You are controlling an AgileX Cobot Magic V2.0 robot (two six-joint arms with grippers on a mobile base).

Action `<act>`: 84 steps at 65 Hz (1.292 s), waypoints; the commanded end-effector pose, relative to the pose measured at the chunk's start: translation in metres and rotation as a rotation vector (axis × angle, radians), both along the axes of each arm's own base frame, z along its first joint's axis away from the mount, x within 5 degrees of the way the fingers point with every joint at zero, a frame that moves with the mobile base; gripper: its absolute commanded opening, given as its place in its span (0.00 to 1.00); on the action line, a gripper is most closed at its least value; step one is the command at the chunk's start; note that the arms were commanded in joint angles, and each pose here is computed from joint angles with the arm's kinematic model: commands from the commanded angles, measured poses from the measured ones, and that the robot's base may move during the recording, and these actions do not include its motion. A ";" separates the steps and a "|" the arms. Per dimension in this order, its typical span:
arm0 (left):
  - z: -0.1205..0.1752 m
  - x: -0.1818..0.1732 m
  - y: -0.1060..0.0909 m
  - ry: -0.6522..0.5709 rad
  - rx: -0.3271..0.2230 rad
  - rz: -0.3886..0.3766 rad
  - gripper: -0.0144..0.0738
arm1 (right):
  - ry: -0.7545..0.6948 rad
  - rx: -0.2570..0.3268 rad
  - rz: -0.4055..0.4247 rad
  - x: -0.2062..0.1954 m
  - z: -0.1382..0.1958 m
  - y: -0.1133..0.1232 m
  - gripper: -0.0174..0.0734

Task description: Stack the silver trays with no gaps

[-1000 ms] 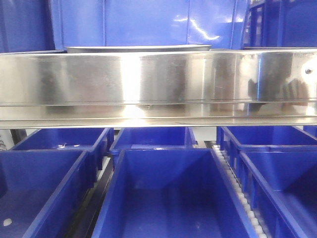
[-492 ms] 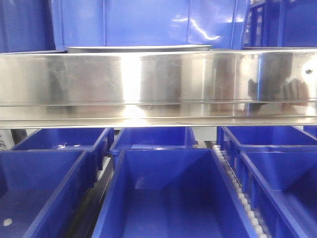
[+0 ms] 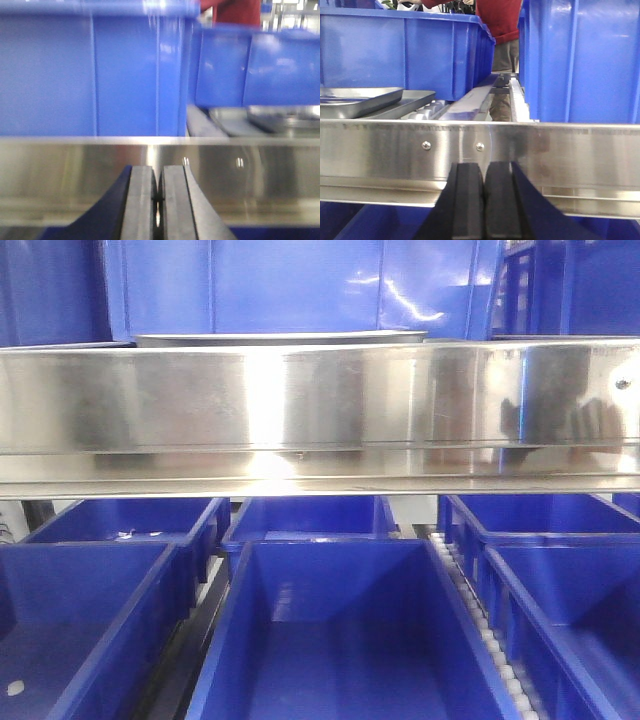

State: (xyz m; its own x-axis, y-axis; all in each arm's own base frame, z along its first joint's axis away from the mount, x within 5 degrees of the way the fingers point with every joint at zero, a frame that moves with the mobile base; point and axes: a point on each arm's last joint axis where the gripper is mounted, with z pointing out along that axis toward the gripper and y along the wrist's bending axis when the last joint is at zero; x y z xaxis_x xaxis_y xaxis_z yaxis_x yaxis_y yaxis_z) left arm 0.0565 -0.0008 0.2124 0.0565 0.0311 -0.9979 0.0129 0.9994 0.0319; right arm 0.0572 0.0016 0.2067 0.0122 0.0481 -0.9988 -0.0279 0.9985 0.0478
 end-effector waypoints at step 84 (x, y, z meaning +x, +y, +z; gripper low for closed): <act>-0.002 0.000 -0.003 -0.005 0.064 -0.044 0.17 | -0.030 -0.004 -0.007 -0.001 0.003 0.000 0.11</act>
State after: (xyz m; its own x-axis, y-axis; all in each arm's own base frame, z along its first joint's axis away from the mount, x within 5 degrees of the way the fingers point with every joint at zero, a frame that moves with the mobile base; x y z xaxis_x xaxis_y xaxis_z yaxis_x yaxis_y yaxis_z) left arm 0.0568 -0.0030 0.2081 0.0380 0.0941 -0.9948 0.0510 0.9941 0.0960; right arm 0.0572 0.0016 0.2067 0.0122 0.0481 -0.9988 -0.0279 0.9985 0.0478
